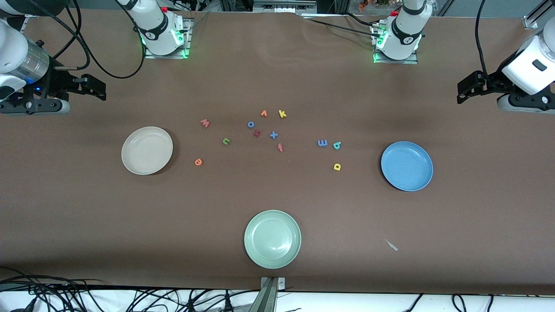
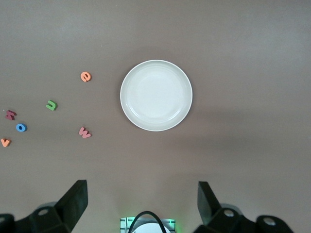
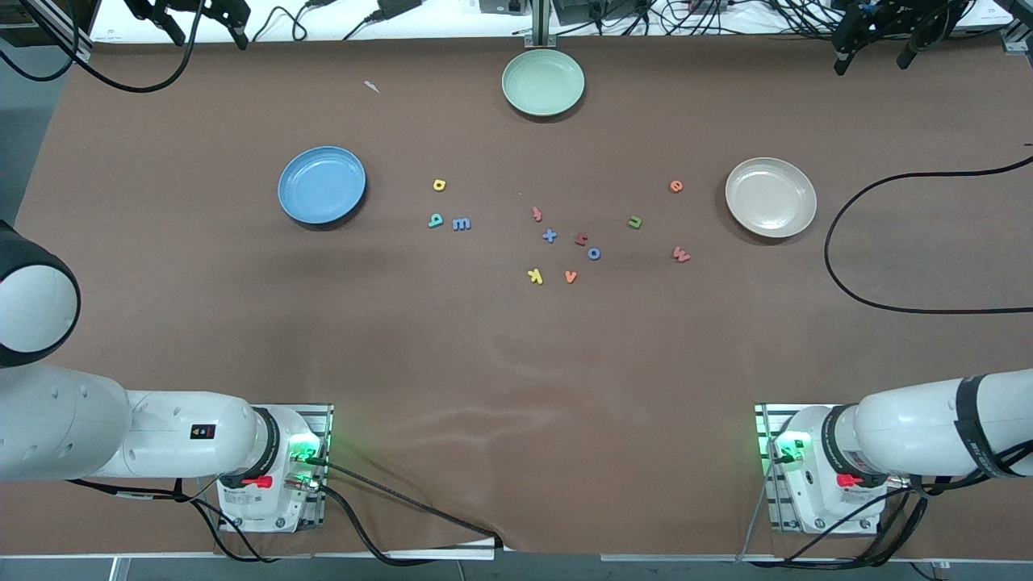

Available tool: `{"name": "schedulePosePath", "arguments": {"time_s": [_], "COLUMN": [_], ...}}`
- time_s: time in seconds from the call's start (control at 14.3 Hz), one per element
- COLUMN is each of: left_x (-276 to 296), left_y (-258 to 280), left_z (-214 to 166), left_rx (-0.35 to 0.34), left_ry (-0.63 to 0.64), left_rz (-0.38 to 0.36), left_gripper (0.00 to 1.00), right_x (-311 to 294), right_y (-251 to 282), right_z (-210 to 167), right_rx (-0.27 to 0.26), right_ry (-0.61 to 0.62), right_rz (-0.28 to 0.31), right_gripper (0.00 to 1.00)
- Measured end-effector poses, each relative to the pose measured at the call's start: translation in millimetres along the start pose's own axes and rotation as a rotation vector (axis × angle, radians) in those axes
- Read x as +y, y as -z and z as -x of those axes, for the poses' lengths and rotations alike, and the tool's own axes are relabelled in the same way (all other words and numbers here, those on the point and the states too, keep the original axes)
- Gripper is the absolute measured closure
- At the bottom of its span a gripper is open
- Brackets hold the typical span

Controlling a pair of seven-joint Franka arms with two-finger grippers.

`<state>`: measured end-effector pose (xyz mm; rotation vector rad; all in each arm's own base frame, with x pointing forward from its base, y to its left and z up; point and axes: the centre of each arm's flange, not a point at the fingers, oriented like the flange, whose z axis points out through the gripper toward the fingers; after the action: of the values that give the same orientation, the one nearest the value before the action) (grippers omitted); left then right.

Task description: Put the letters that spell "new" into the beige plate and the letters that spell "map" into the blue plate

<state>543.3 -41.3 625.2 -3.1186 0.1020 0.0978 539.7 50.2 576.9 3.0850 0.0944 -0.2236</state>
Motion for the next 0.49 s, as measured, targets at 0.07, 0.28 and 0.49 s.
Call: {"name": "schedulePosePath", "arguments": {"time_s": [0.07, 0.28, 0.49], "left_x": [-1, -21, -27], "left_y": [2, -1, -3], "left_z": [2, 3, 4], "left_rx": [0.003, -0.009, -0.012], "left_ry": [0.002, 0.013, 0.005], "left_rz": [0.000, 0.002, 0.003], "left_gripper": [0.00, 0.00, 0.00], "right_x": [0, 1, 3], "right_y": [0, 0, -1], "right_z": [0, 0, 0], "right_rx": [0.000, -0.001, -0.002], "right_ry": [0.000, -0.001, -0.005], "right_rz": [0.000, 0.000, -0.001], "right_gripper": [0.00, 0.00, 0.00]}}
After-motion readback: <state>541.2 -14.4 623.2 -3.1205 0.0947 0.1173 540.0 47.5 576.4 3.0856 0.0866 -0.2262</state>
